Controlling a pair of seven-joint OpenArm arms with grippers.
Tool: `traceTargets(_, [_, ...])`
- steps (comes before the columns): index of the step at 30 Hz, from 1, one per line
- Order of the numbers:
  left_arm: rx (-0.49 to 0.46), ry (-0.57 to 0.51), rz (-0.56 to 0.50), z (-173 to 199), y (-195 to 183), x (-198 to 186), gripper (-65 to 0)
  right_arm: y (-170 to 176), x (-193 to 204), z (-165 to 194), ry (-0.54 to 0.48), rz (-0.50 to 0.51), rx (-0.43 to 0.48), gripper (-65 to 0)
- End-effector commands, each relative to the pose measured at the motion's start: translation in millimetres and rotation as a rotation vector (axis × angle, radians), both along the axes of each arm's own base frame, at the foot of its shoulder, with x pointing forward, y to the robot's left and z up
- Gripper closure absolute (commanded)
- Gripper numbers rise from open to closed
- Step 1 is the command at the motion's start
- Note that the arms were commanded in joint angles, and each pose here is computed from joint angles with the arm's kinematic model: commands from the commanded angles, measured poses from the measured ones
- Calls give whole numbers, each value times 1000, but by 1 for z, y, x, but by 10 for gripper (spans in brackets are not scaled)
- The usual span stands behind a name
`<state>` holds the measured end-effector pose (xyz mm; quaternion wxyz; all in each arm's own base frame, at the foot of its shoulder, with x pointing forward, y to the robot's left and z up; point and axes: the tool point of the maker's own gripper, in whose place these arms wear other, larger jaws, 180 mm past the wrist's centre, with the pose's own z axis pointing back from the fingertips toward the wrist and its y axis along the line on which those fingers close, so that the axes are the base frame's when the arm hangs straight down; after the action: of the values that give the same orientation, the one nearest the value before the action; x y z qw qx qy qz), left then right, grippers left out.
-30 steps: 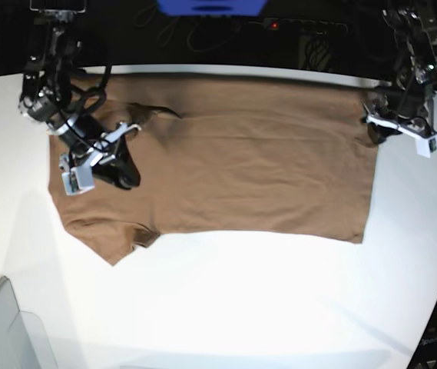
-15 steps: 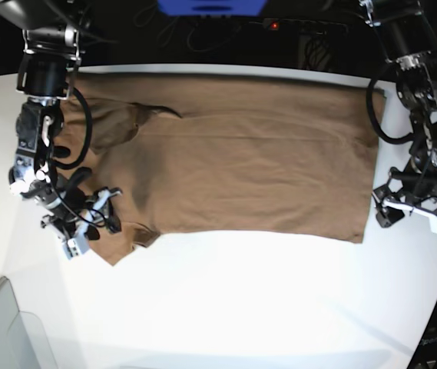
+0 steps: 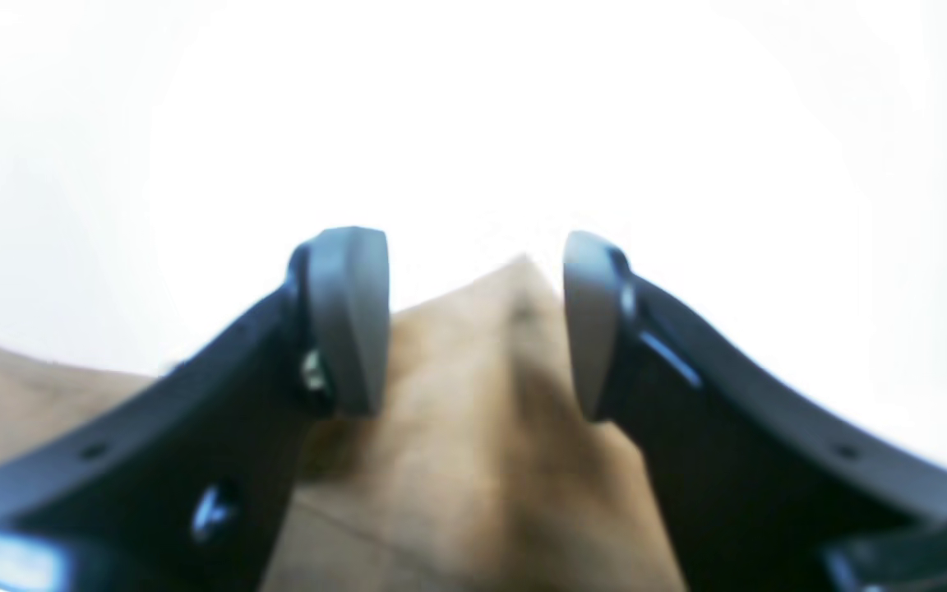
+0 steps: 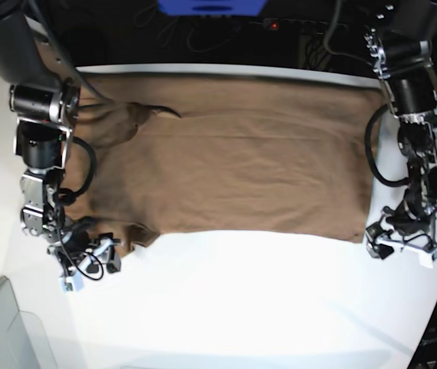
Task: Layout the t-shirt on the table in an organized manner, then fold the t-shirt properly
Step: 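Move both grippers to the shirt hem and grasp its corners, then lift the hem with both grippers and fold it toward the collar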
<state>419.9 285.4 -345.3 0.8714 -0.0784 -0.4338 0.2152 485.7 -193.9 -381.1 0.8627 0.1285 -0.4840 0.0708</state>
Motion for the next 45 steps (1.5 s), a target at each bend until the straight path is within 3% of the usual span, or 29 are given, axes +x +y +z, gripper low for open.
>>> traceTargets(1, [32,-57,-7,19,5,13,-491,-7,19,29,-89,-25,17,-354])
traceTargets(6, [83,-72,-56,8,-10,29,-492,-20,20,18,-122,-125,32,-359])
traceTargets(15, [76,-44,-7,-17,0,30,-492,-16,12,1,-85,-127,47,-358])
traceTargets(28, [73,-34,19,-32,4,26,-492,7,-6,-29,-4,-11,-38,-349])
traceTargets(32, [78,-47,1,-26,-2,34,-491,14,-20,-50,57,27,-61,-234])
traceTargets(37, [110,-40,-74,-26,-23,41,-491,16,-25,-58,79,33,-62,0])
traceTargets(45, [117,-47,-89,-22,-28,45,-494,16,-23,-55,73,30,-60,0])
